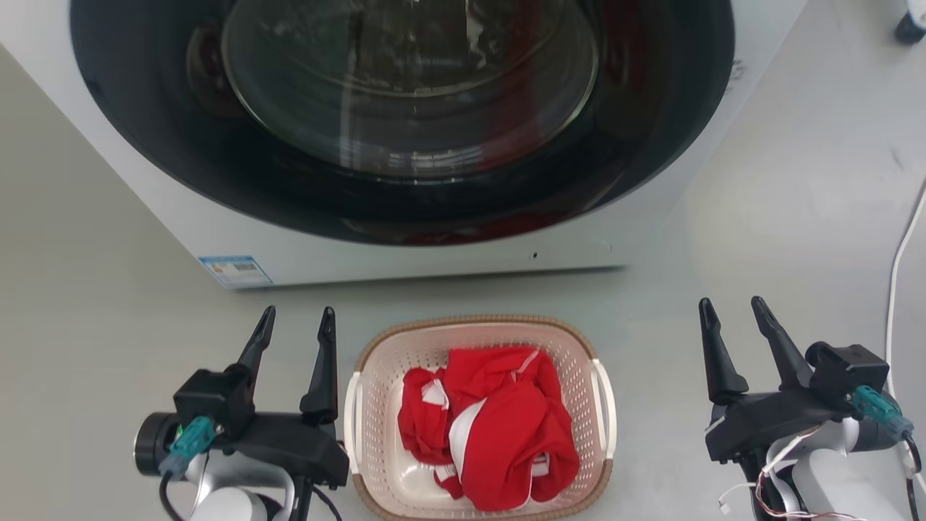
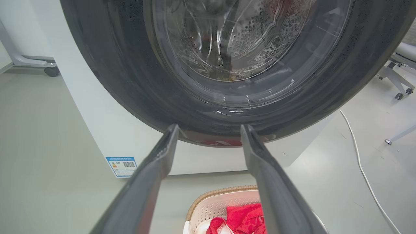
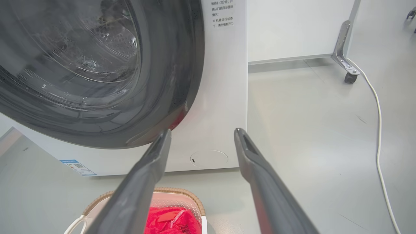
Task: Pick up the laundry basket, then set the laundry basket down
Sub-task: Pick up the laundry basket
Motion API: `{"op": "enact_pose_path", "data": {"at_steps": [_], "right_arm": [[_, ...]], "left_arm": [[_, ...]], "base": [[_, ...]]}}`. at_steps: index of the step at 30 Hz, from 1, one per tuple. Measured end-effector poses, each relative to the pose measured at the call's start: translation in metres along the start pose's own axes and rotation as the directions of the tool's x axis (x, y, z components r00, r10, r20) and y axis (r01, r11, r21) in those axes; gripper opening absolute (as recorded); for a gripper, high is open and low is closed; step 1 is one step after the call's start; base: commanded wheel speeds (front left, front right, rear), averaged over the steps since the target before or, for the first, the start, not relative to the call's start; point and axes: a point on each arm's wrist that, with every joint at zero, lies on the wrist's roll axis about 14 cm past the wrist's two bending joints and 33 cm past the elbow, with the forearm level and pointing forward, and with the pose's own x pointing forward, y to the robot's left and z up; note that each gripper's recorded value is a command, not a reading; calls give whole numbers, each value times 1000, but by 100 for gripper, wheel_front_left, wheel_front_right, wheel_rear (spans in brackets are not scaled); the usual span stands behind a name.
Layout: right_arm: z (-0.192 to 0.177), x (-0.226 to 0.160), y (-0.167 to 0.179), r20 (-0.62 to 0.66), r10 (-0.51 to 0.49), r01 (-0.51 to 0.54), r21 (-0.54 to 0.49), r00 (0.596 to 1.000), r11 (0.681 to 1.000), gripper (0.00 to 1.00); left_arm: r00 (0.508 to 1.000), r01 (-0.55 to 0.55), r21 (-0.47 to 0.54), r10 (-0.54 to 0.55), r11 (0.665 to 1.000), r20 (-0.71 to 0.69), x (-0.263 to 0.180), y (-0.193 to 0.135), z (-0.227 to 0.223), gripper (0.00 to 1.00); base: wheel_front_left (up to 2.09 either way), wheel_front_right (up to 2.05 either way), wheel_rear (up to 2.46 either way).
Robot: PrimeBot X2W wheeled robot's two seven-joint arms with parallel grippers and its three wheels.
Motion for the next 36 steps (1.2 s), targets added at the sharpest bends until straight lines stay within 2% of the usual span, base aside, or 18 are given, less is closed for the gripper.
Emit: {"op": "enact_pose_path", "data": {"at_steps": [7,19,28,36], "right_arm": [[-31,19,-5,-85,-5,7,13,996,1000,100],[-95,57,-9,-247,15,-17,-6,969,1000,100],[-152,77,-9,-373,39,-44,-7,927,999,100],[-209,68,-4,-497,52,-44,29,866,999,100]], "left_arm": [[995,-10,-9,9,1000,-94,25,4,-31,100],[951,-25,-45,10,999,-309,66,12,-106,100],[889,-47,-45,22,998,-456,78,28,-167,100],[797,-73,-28,42,997,-603,63,46,-227,100]], "base": [[0,0,0],[0,0,0],[0,0,0],[0,0,0]]}}
